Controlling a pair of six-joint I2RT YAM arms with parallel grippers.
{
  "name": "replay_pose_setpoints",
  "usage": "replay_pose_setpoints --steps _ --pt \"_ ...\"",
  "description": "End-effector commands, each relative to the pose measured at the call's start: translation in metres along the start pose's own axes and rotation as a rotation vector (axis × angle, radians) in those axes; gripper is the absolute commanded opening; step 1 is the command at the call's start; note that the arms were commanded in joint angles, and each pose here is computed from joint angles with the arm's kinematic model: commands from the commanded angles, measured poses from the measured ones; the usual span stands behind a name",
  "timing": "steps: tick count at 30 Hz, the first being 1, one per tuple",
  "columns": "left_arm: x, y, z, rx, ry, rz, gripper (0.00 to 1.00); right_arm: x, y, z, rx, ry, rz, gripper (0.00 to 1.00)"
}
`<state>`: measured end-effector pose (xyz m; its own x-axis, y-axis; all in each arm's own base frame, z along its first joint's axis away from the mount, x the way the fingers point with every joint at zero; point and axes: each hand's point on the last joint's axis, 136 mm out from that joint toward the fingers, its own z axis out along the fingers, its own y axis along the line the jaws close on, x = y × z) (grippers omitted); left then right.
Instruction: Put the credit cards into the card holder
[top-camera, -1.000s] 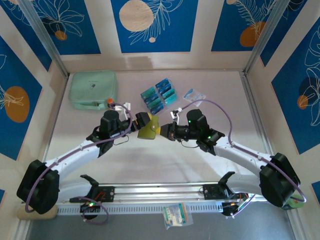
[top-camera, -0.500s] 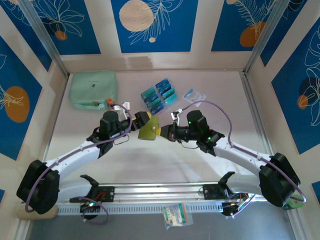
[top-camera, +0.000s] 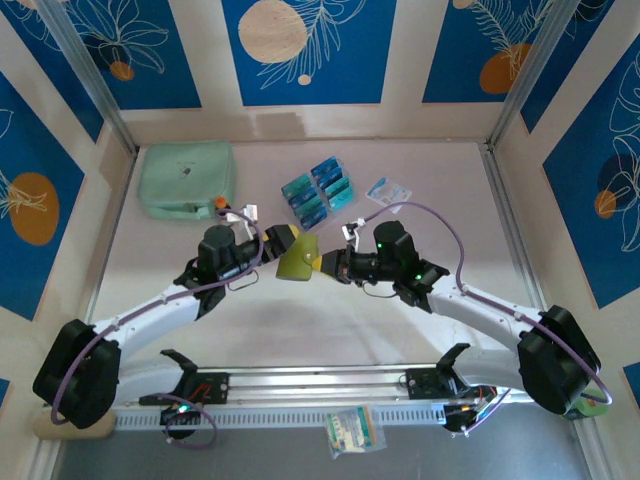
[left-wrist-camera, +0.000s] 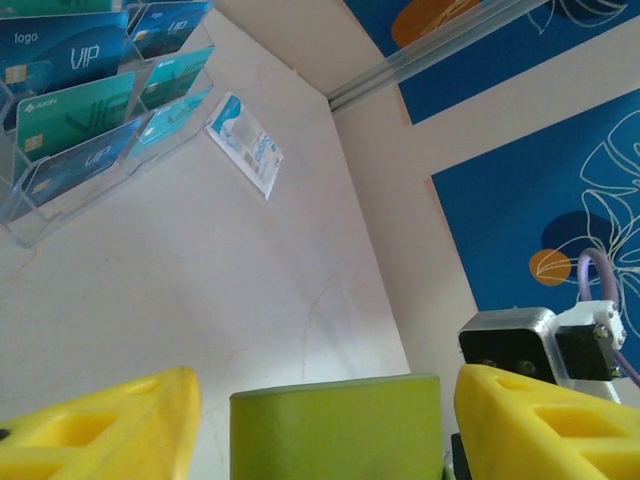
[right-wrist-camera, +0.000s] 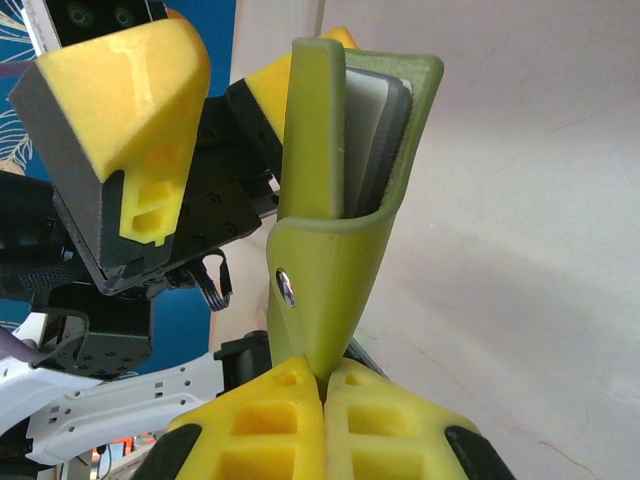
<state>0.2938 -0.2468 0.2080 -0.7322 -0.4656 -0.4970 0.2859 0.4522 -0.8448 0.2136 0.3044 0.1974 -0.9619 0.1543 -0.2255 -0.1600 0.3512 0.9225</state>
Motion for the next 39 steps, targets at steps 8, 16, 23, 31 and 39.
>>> replay_pose_setpoints --steps 8,16,23,31,39 --pt "0.005 -0.009 -0.001 0.056 0.013 0.011 0.64 0.002 0.011 -0.002 -0.050 0.014 -0.016 0.00" --pt "0.008 -0.007 -0.001 0.068 0.015 0.010 0.54 0.002 0.010 -0.001 -0.047 0.016 -0.014 0.00" --pt "0.008 -0.016 -0.001 0.104 0.024 0.016 0.39 0.001 0.008 0.000 -0.042 0.014 -0.010 0.00" --pt "0.010 -0.022 0.002 0.145 0.043 0.005 0.29 -0.001 0.003 0.004 -0.035 0.015 0.001 0.00" --pt "0.006 -0.016 -0.001 0.109 0.010 0.022 0.00 -0.006 -0.018 -0.010 0.098 -0.016 -0.028 0.27"
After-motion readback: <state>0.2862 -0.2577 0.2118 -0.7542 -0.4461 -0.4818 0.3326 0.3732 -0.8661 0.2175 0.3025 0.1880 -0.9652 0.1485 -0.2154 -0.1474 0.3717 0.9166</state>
